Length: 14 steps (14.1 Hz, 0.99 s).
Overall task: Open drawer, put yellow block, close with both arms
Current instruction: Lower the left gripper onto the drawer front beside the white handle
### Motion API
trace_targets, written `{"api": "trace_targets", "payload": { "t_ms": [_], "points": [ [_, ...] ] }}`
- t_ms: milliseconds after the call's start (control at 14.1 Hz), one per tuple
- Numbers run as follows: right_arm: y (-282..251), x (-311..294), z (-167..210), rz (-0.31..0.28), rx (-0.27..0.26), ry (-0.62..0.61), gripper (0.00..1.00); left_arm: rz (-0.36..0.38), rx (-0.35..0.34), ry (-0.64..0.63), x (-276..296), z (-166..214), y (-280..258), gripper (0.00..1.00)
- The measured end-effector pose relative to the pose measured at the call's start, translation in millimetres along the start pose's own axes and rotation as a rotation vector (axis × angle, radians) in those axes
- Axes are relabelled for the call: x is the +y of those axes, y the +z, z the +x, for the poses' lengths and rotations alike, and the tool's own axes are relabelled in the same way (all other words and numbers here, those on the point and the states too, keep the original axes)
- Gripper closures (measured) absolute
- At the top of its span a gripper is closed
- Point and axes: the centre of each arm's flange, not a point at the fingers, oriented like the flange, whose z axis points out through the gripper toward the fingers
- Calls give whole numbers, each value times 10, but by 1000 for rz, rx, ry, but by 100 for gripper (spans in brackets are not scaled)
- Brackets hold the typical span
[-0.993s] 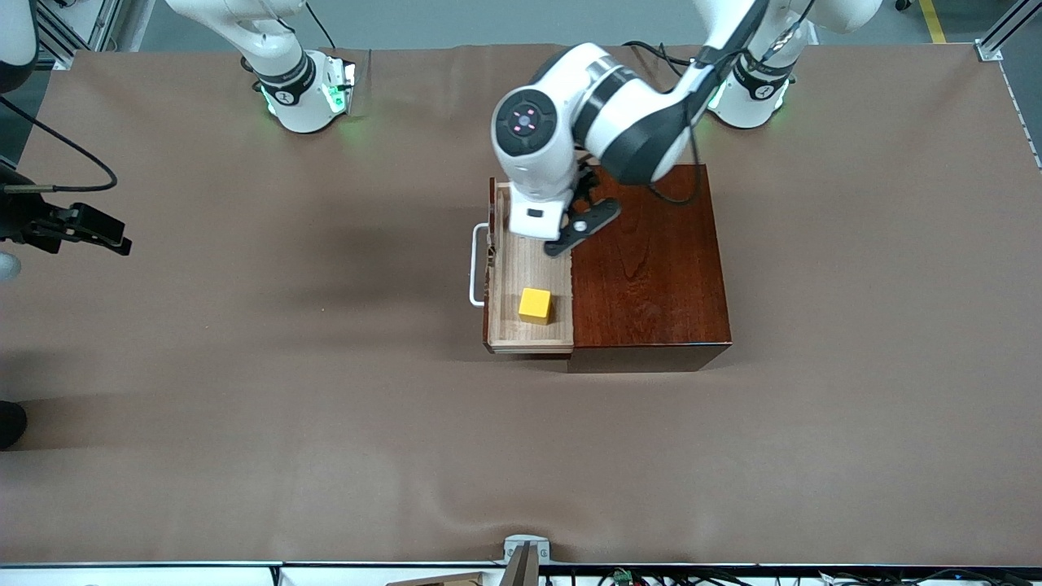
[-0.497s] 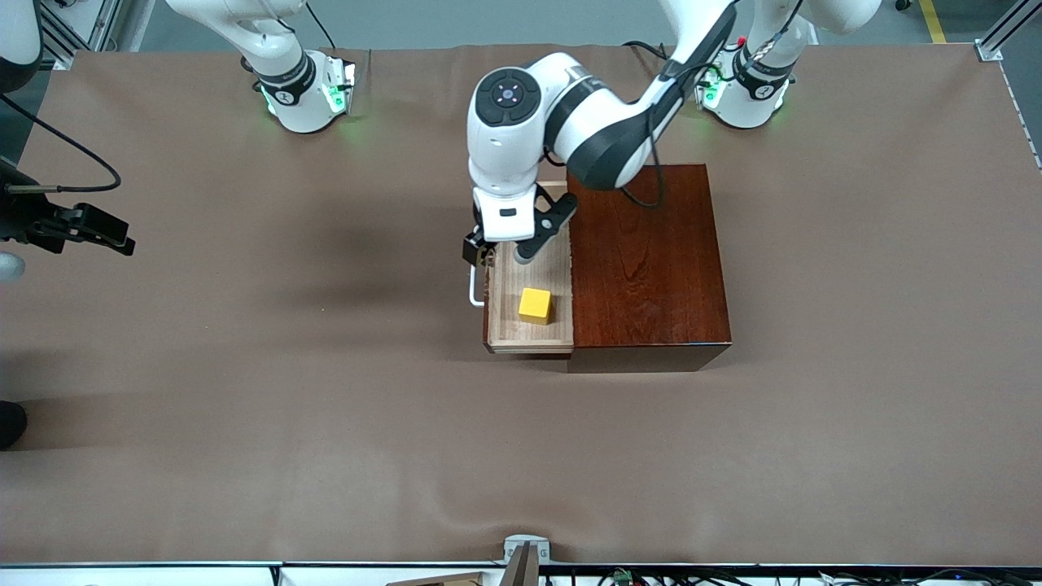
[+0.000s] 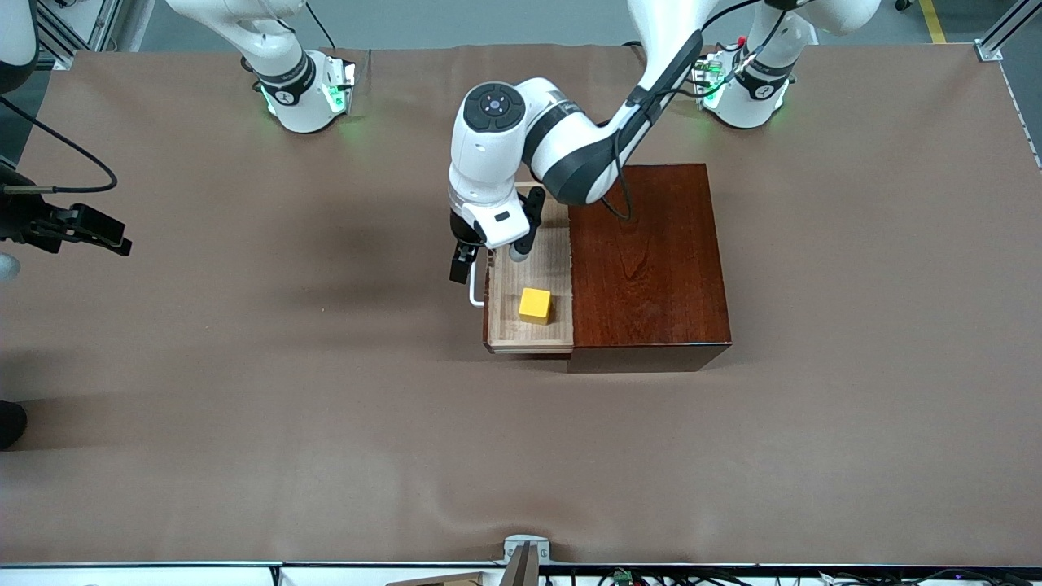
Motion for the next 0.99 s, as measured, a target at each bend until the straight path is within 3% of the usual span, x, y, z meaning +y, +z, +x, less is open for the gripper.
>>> {"api": "trace_targets", "payload": {
  "t_ms": [284, 639, 993],
  "points": [
    [-5, 64, 6, 0, 5, 11, 0, 23, 12, -72, -90, -53, 119, 0],
    [-13, 27, 12, 1, 11, 4, 0, 95, 75, -81, -176, 33, 377, 0],
    [-32, 26, 33, 1, 32, 4, 0, 113, 91, -84, -193, 69, 485, 0]
  ]
}}
